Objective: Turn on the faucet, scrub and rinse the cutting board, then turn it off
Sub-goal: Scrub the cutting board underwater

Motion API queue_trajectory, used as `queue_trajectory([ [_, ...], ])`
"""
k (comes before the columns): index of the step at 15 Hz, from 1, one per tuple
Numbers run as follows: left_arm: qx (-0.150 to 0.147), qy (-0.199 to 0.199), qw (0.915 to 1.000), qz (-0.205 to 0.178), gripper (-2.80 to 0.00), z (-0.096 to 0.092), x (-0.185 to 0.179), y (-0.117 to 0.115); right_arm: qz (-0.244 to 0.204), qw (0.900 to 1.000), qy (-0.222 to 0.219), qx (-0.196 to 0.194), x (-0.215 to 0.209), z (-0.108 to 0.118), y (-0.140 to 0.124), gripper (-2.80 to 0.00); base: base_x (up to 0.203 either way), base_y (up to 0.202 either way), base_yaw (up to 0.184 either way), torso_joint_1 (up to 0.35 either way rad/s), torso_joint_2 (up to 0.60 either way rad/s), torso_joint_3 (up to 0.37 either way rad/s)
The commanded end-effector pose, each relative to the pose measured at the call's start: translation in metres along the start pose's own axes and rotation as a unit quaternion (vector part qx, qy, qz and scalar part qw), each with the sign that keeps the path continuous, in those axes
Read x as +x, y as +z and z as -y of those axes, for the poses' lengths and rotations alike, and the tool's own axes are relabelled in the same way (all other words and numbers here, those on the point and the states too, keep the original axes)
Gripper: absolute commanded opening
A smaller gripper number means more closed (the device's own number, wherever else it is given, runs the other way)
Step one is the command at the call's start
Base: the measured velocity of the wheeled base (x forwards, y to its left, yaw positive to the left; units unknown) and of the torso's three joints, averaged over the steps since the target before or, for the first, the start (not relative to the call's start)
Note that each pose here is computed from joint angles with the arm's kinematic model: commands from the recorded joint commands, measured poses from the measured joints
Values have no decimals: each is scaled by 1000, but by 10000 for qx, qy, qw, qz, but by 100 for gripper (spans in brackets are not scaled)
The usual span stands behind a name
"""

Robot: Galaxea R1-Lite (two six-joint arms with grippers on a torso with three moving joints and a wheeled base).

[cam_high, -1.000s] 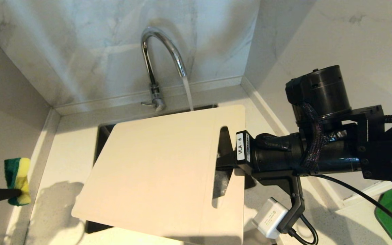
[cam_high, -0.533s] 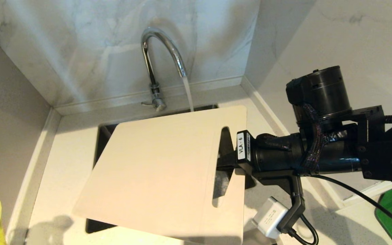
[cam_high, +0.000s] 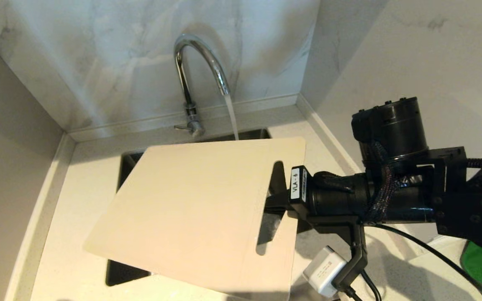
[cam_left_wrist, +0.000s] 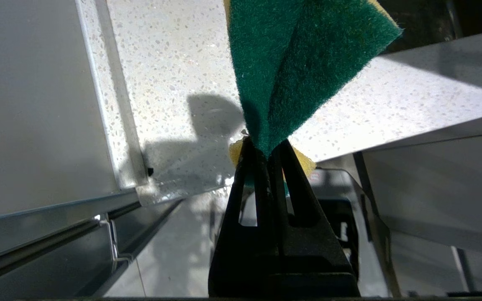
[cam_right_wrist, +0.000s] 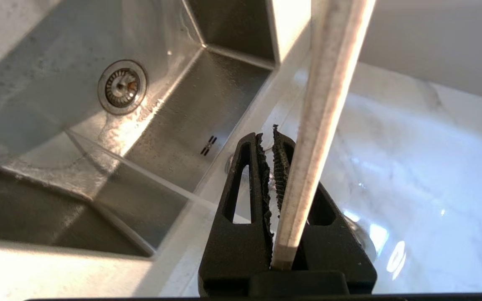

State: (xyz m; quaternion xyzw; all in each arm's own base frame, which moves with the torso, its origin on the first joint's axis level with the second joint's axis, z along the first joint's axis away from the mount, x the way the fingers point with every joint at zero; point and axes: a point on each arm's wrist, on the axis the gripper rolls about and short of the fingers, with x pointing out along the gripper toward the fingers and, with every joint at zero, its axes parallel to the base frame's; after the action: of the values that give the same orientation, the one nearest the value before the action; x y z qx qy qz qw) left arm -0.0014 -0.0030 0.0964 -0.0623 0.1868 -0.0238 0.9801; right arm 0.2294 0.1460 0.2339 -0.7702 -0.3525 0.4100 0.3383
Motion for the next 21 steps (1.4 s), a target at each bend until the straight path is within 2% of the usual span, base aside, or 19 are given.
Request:
queue_trajectory([
  [1, 136, 21, 9987, 494, -280, -1, 2, -9, -34, 10000, -10, -12, 1, -6, 2, -280, 0, 0, 0, 0, 0, 0],
  [3, 496, 208, 9960, 720, -280, -3, 5, -11, -36, 10000, -2, 2, 1, -6, 2, -280, 0, 0, 0, 0, 0, 0],
  [5, 570, 312, 9948, 790, -280, -3, 6, -11, -32, 10000, 3, 0, 0, -6, 2, -280, 0, 0, 0, 0, 0, 0],
  [8, 650, -254, 9930, 953, -280, -3, 2, -14, -5, 10000, 37, 31, 1, -9, 4, -280, 0, 0, 0, 0, 0, 0],
  [10, 673, -213, 9911, 1127, -280, -3, -1, -15, 1, 10000, 45, 37, 1, -9, 4, -280, 0, 0, 0, 0, 0, 0],
  [11, 704, -199, 9887, 1307, -280, -3, -3, -17, -1, 10000, 47, 38, 1, -9, 4, -280, 0, 0, 0, 0, 0, 0],
  [13, 854, -171, 9783, 1879, -280, -3, -12, -21, -8, 10000, 49, 51, 1, -10, 3, -280, 0, 0, 0, 0, 0, 0],
  [14, 965, -79, 9741, 2042, -280, -3, -14, -23, -20, 10000, 57, 54, 1, -10, 3, -280, 0, 0, 0, 0, 0, 0],
  [16, 953, 247, 9827, 1567, -280, -5, -14, -29, -17, 10000, 70, 58, 0, -11, 4, -280, 0, 0, 0, 0, 0, 0],
  [18, 922, 277, 9815, 1653, -280, -5, -14, -28, -27, 9999, 81, 70, -1, -11, 4, -280, 0, 0, 0, 0, 0, 0],
  [20, 608, 231, 9838, 1669, -280, -5, -14, -28, -59, 9998, 138, 117, -4, -15, 4, -280, 0, 0, 0, 0, 0, 0],
  [21, 598, 239, 9838, 1672, -280, -5, -14, -28, -40, 9996, 203, 170, -4, -20, 5, -280, 0, 0, 0, 0, 0, 0],
])
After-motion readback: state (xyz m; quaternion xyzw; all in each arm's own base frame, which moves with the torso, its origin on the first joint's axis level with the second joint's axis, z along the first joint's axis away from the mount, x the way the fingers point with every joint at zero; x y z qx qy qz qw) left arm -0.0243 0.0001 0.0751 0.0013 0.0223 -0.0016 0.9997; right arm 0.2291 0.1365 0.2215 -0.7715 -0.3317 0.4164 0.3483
